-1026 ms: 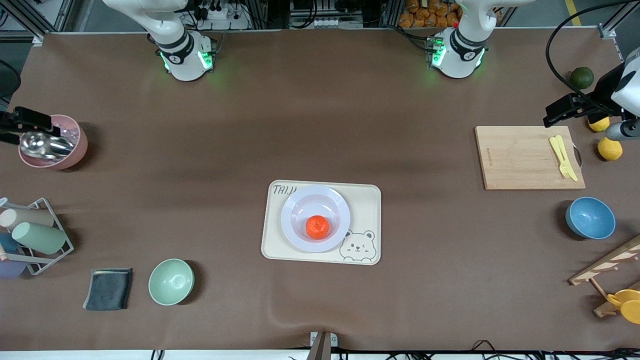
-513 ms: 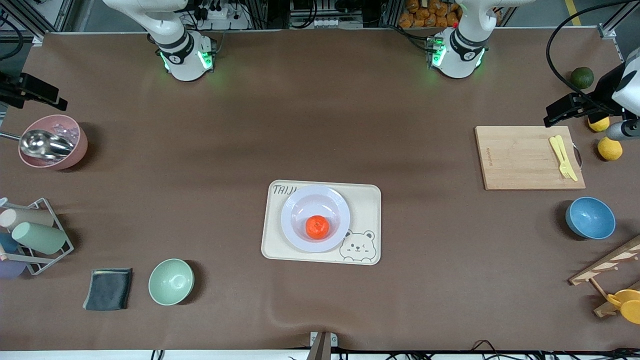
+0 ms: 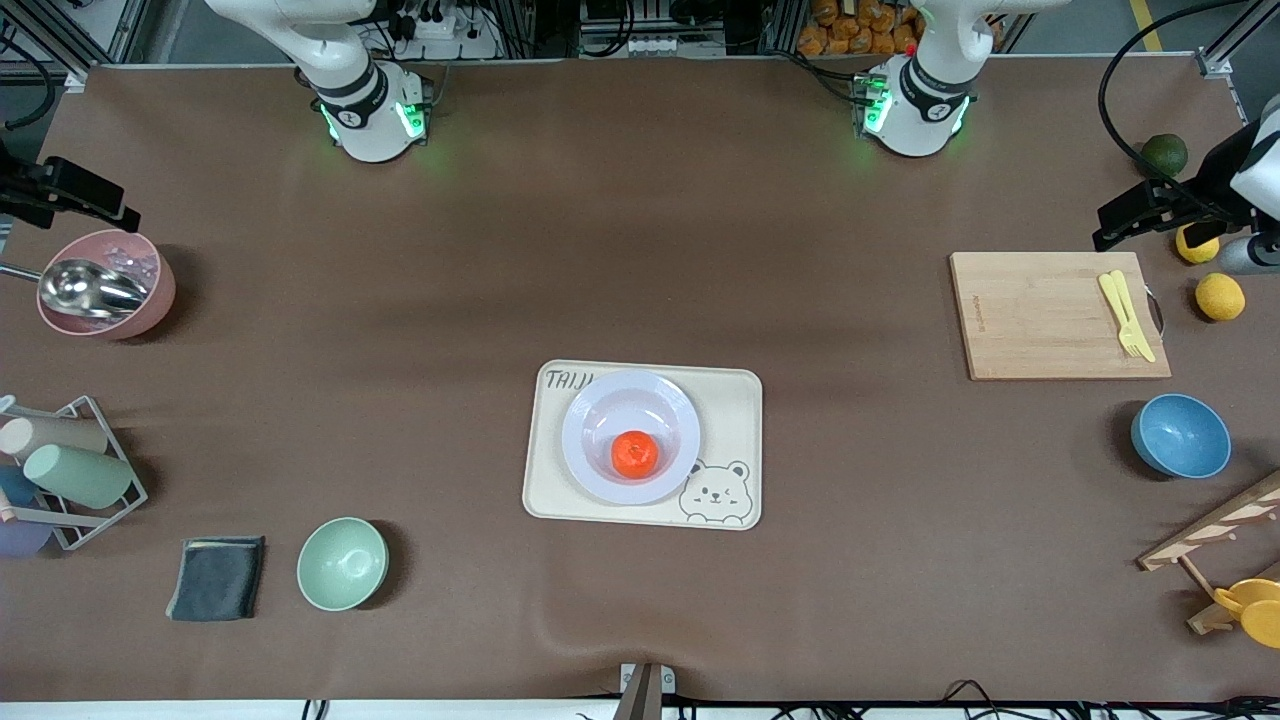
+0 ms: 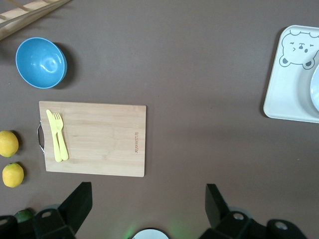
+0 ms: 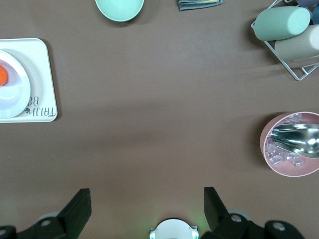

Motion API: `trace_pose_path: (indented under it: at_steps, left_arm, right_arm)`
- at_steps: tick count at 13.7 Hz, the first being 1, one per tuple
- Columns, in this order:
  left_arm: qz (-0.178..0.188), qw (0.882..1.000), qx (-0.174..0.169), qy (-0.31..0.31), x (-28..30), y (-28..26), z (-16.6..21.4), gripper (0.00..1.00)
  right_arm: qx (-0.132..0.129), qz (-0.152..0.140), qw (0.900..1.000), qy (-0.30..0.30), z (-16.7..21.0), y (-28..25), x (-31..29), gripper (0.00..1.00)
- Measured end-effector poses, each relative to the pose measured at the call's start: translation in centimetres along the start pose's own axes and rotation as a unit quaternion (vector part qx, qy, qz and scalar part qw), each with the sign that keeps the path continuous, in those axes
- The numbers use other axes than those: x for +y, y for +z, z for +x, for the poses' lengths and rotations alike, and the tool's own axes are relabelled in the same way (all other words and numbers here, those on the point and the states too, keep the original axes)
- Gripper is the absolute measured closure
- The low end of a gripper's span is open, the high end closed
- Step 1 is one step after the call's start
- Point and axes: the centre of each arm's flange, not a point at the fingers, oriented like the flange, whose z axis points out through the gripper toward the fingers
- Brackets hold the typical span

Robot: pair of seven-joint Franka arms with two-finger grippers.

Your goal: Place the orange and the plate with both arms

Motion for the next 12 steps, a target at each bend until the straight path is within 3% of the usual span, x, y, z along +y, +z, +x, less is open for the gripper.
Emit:
trace_pose_path:
  at_steps: [12]
  left_arm:
    - [-0.001, 1.000, 0.019, 0.004, 0.4, -1.7, -0.1, 0.00]
  right_arm:
    - [0.005, -0.010, 1.000, 0.002, 0.1, 0.0, 0.1, 0.00]
